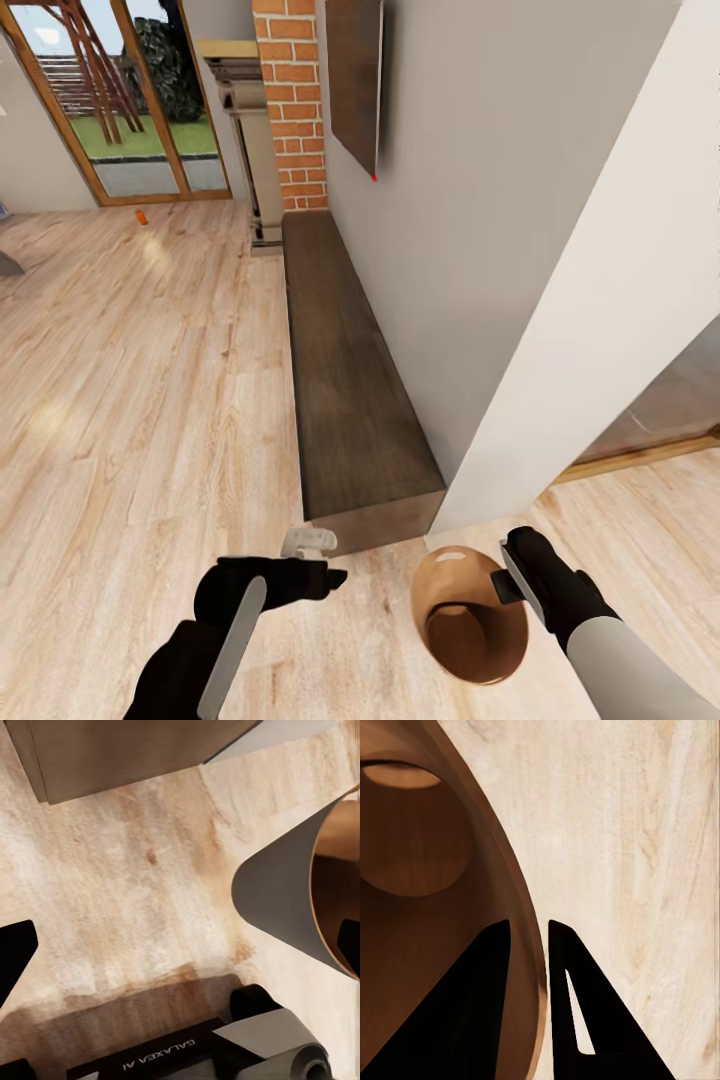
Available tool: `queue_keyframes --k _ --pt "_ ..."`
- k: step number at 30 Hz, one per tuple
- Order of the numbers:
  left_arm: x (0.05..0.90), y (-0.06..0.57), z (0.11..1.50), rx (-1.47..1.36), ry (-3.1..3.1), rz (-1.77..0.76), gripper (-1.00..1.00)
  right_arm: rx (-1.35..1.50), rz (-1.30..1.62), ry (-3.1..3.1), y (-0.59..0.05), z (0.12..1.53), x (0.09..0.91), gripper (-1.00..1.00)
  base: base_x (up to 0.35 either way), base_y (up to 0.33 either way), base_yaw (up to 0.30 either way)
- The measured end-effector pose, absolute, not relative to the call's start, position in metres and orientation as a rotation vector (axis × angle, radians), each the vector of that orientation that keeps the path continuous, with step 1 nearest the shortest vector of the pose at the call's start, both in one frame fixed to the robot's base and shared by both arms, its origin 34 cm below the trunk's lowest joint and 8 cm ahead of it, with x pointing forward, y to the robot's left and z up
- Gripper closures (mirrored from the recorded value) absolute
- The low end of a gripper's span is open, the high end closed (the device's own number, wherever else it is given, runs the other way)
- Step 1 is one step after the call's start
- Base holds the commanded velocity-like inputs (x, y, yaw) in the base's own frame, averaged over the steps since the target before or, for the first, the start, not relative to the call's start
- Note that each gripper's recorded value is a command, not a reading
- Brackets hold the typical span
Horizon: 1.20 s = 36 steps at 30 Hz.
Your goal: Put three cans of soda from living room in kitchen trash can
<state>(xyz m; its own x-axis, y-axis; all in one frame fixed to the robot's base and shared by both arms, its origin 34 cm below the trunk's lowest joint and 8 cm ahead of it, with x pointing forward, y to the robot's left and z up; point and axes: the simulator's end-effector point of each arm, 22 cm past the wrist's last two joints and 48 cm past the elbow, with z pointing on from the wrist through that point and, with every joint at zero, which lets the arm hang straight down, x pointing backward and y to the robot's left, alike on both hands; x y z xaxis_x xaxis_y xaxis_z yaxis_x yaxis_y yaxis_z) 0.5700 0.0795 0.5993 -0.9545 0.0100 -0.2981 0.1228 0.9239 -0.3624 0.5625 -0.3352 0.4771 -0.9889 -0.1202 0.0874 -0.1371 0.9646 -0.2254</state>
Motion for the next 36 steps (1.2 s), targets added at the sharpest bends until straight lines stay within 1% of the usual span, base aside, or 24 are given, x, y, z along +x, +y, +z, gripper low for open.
queue_keyframes --k 15,36 --pt "0.599 0.078 0.646 0.117 2.734 -0.547 -1.00 0.202 0.366 -3.038 -0.338 0.504 0.564 1.00 0.000 0.000 0.000" --pt "0.601 0.079 0.672 0.120 2.761 -0.529 -1.00 0.202 0.381 -3.035 -0.344 0.540 0.565 1.00 0.000 0.000 0.000"
